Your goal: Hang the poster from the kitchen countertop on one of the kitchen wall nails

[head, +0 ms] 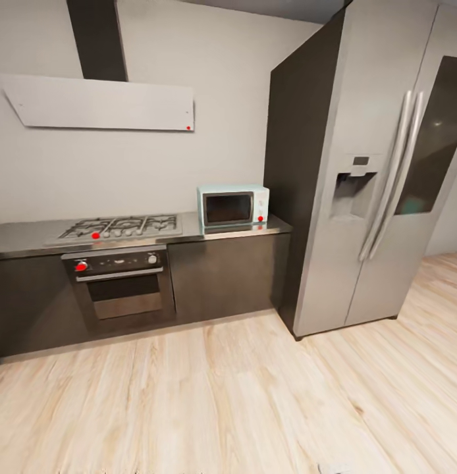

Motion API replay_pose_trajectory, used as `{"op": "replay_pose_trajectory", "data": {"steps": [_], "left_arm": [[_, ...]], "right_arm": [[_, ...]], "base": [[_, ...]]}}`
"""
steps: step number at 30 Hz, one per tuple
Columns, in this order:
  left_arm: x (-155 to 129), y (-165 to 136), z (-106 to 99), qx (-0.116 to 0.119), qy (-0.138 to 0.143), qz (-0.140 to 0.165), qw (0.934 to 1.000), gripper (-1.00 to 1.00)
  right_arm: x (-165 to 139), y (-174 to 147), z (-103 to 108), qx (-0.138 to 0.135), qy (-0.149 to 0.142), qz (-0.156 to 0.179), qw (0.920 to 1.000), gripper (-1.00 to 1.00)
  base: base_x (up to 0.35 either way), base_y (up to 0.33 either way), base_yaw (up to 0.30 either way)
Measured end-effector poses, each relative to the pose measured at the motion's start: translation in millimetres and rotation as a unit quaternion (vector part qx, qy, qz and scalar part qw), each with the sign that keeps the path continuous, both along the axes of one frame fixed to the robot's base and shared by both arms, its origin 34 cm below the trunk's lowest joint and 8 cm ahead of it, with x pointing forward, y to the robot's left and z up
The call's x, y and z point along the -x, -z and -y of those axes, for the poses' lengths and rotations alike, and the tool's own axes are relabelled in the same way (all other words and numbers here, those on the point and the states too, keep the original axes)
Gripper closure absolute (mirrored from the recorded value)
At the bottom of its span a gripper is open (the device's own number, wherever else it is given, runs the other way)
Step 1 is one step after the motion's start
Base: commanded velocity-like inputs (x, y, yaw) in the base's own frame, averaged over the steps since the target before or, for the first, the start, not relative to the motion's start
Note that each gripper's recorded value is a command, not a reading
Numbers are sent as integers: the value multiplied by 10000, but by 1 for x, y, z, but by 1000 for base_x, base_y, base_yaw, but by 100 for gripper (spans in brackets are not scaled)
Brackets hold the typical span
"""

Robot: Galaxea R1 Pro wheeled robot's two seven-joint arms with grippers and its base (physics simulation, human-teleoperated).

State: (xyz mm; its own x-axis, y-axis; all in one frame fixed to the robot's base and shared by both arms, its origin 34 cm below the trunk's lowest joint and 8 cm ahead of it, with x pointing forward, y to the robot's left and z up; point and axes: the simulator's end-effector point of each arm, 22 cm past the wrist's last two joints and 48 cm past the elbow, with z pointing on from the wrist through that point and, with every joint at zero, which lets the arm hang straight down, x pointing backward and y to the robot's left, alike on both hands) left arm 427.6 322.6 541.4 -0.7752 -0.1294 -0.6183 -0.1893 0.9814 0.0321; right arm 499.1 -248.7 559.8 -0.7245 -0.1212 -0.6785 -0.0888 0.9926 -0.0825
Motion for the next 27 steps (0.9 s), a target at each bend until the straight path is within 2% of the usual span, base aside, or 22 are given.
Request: {"op": "replay_pose_trajectory", "data": {"steps": [27], "left_arm": [[0,0,0,-2,1,-1,10000,-100]], "right_arm": [[0,0,0,-3,0,-3,10000,-100]], "base": [[4,-10,278]]}}
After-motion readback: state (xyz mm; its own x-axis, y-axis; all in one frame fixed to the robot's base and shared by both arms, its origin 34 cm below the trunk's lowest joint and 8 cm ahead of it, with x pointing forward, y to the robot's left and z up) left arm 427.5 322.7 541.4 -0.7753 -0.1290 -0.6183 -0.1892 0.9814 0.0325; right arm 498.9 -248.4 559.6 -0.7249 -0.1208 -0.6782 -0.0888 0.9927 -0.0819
